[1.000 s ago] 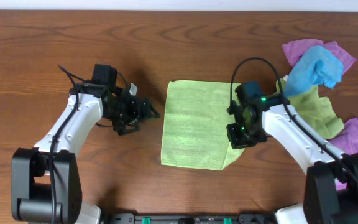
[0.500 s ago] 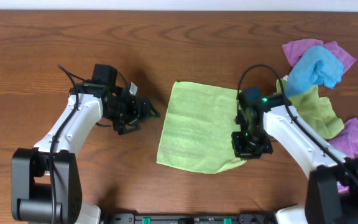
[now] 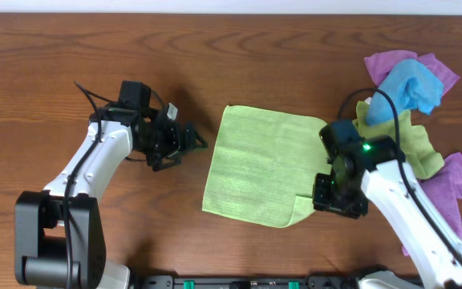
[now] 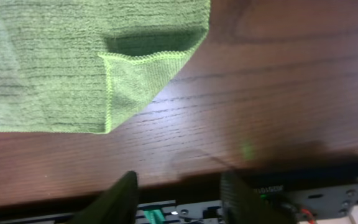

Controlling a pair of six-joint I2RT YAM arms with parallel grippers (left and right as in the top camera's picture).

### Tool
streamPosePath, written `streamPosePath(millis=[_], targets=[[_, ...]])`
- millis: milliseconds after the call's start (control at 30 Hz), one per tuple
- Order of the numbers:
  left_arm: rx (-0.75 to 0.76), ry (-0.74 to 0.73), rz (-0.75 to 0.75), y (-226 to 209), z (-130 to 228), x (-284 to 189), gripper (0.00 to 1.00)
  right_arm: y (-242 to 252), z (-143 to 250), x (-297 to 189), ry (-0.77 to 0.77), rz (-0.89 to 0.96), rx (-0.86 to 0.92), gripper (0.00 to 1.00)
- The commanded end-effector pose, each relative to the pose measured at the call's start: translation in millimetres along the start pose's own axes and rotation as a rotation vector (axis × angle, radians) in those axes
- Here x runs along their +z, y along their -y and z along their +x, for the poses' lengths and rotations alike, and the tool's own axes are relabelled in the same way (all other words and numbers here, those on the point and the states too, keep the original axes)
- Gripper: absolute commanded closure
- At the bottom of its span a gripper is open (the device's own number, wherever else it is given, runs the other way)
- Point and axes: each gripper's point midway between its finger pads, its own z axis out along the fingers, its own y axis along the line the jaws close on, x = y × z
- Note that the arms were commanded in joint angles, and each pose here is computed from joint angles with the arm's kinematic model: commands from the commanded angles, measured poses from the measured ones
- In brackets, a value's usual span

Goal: Fold the cloth
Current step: 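Drag the towel's lower right corner down and right to flatten it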

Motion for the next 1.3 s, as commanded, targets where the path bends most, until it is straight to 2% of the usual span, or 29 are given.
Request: streamPosePath(millis=[0, 100, 233, 467, 800, 1100, 1267], targets=[[0.016, 0.011, 0.008, 3, -1, -4, 0.09, -9, 7, 2, 0.019, -0.098, 0.116, 0.47], [0.016, 0.011, 0.008, 3, -1, -4, 0.09, -35, 4, 8, 0.038, -0.263, 0.096, 0.41], [0.017, 0.012, 0.008, 3, -1, -4, 0.07, -68, -14, 16, 0.128, -0.431, -0.140, 0.39], [0.016, 0.011, 0.008, 3, -1, -4, 0.07, -71, -45, 40, 0.221, -0.364, -0.308, 0.38], [0.016, 0.011, 0.008, 3, 0, -4, 0.06, -65, -48, 79, 0.124, -0.293, -0.352, 0.43], [0.016, 0.011, 0.008, 3, -1, -4, 0.06, -61, 0, 77, -0.085, -0.345, -0.325, 0.45], [0.016, 0.011, 0.008, 3, -1, -4, 0.06, -46, 25, 74, -0.193, -0.297, -0.295, 0.52]])
